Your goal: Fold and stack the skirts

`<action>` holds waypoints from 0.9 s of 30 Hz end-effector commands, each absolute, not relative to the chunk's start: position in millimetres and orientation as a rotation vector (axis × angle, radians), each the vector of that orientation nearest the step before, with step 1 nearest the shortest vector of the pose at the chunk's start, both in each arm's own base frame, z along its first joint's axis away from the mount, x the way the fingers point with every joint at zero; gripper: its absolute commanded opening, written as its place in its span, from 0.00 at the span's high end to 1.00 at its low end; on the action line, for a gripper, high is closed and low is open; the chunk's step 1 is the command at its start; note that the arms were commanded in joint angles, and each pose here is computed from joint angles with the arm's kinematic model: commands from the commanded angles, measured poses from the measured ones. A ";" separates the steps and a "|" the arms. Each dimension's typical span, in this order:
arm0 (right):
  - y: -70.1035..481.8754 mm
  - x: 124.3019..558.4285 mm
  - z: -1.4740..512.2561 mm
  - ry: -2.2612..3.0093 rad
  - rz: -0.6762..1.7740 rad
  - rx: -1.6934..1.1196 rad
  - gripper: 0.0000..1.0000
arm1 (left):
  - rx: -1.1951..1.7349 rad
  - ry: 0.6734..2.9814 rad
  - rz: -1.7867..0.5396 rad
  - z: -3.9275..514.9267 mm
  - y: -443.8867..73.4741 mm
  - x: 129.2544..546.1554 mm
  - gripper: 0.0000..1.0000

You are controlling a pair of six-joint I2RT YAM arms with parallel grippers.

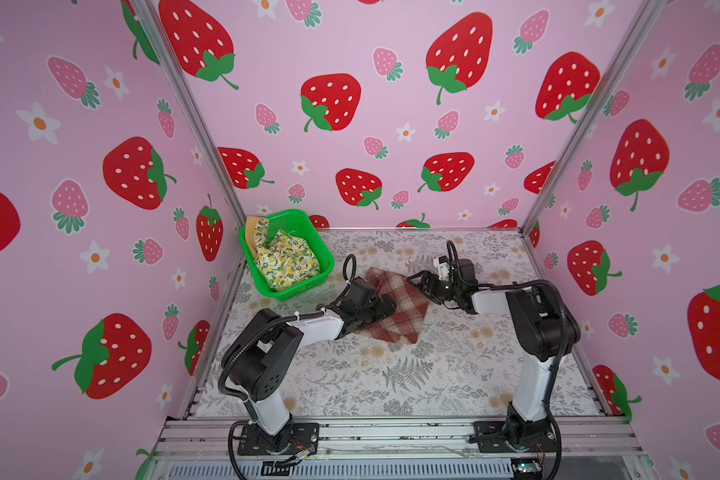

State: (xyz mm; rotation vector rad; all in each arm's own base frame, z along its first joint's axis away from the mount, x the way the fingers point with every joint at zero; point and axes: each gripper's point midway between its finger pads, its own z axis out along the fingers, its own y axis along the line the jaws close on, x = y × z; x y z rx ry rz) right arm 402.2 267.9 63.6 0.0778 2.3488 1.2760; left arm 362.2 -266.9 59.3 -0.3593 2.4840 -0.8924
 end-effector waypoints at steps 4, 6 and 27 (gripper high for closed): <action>260.7 338.4 16.3 2.478 1.155 0.217 0.00 | -0.457 2.650 -0.683 9.5 -223.4 378.5 0.01; 267.6 320.8 18.8 2.469 1.152 0.205 0.00 | -0.438 2.648 -0.664 15.1 -221.5 392.7 0.01; 341.4 372.4 170.5 2.174 1.248 -0.413 0.00 | -0.415 2.355 -1.039 157.5 -221.6 375.0 0.00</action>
